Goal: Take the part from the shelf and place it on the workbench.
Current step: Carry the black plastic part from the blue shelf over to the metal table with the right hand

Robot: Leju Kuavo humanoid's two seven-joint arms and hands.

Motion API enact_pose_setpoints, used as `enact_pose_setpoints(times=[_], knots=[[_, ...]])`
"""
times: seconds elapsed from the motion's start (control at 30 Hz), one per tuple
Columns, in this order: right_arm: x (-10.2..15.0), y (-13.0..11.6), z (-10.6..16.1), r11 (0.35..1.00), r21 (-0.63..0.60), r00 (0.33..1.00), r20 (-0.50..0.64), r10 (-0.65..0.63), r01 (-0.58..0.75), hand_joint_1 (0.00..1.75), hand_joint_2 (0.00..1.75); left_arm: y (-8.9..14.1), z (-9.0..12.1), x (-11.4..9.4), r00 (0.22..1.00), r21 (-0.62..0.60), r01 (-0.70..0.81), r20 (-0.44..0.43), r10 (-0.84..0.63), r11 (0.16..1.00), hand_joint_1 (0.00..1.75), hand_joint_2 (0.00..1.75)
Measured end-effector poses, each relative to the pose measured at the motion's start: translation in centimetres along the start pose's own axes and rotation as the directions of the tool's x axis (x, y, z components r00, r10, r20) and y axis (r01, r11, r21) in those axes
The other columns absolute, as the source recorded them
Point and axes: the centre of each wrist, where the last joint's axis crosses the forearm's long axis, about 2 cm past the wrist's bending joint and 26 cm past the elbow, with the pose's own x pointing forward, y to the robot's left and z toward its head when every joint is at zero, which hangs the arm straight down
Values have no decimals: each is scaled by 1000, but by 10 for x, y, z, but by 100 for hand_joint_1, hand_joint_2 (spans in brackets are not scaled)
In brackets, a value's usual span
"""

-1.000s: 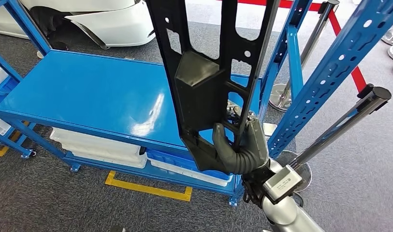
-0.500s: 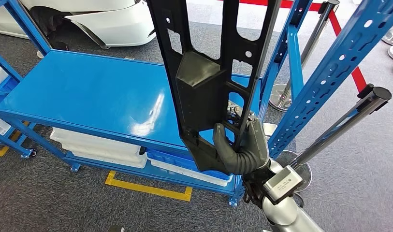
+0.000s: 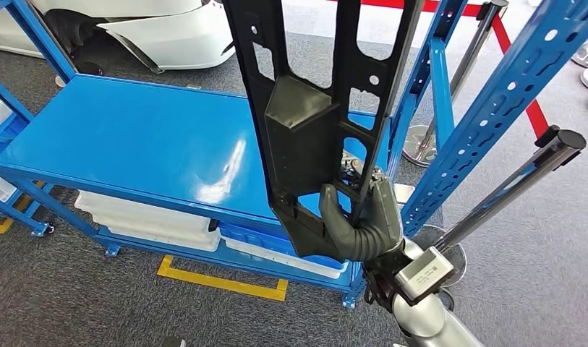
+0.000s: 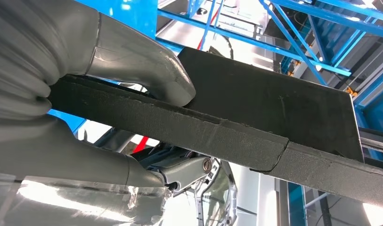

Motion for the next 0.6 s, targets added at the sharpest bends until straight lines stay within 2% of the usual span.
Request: enact_pose_setpoints(times=[0.6], knots=[[0, 1, -1, 1000, 6, 1000, 1, -26, 26, 175, 175, 0, 0, 0, 1000, -13, -6, -14, 6, 1000, 0, 175]])
